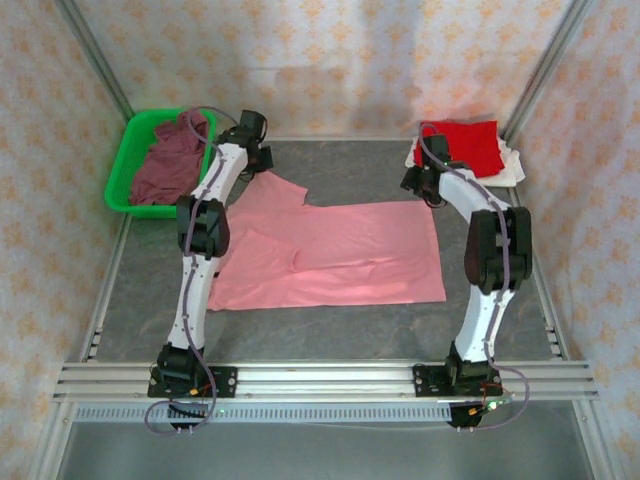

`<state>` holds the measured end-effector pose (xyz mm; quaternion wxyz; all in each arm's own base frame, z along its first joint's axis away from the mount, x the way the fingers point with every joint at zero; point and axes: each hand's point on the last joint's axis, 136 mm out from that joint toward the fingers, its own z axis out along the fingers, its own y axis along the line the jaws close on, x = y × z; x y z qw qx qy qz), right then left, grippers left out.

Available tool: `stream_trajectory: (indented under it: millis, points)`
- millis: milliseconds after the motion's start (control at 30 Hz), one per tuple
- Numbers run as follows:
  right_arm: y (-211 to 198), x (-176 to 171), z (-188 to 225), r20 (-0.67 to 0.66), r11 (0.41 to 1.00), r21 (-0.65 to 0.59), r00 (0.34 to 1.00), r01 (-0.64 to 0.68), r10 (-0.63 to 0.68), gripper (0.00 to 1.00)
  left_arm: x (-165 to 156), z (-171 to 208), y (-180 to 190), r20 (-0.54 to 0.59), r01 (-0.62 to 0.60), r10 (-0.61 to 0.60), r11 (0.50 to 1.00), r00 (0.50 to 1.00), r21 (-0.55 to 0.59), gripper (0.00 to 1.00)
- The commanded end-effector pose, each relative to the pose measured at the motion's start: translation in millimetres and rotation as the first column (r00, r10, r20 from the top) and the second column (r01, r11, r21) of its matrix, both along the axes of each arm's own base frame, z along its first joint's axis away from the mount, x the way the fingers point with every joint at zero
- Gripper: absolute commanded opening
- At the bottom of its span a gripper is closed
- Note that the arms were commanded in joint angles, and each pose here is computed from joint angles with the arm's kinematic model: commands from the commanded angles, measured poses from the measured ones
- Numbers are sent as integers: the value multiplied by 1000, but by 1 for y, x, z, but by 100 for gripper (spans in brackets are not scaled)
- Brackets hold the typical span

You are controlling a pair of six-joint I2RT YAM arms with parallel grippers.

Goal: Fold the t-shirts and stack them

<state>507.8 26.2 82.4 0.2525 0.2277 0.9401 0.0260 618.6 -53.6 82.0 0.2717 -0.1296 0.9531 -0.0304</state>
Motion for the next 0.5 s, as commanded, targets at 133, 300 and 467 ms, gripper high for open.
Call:
stream_trajectory:
  millis: [133,300,467]
  points:
    - [-28,-5,-28,-162,992,-122,985,41,-60,60,1,65,-9,142,13,-9,1000,990,-28,0]
    - [-24,0,-48,-209,994,-105,977,29,-51,56,-1,66,-11,139,22,-16,999,990,-40,0]
    - [-21,3,-63,-232,995,-95,972,20,-42,50,-2,59,-13,123,25,-19,998,992,-50,0]
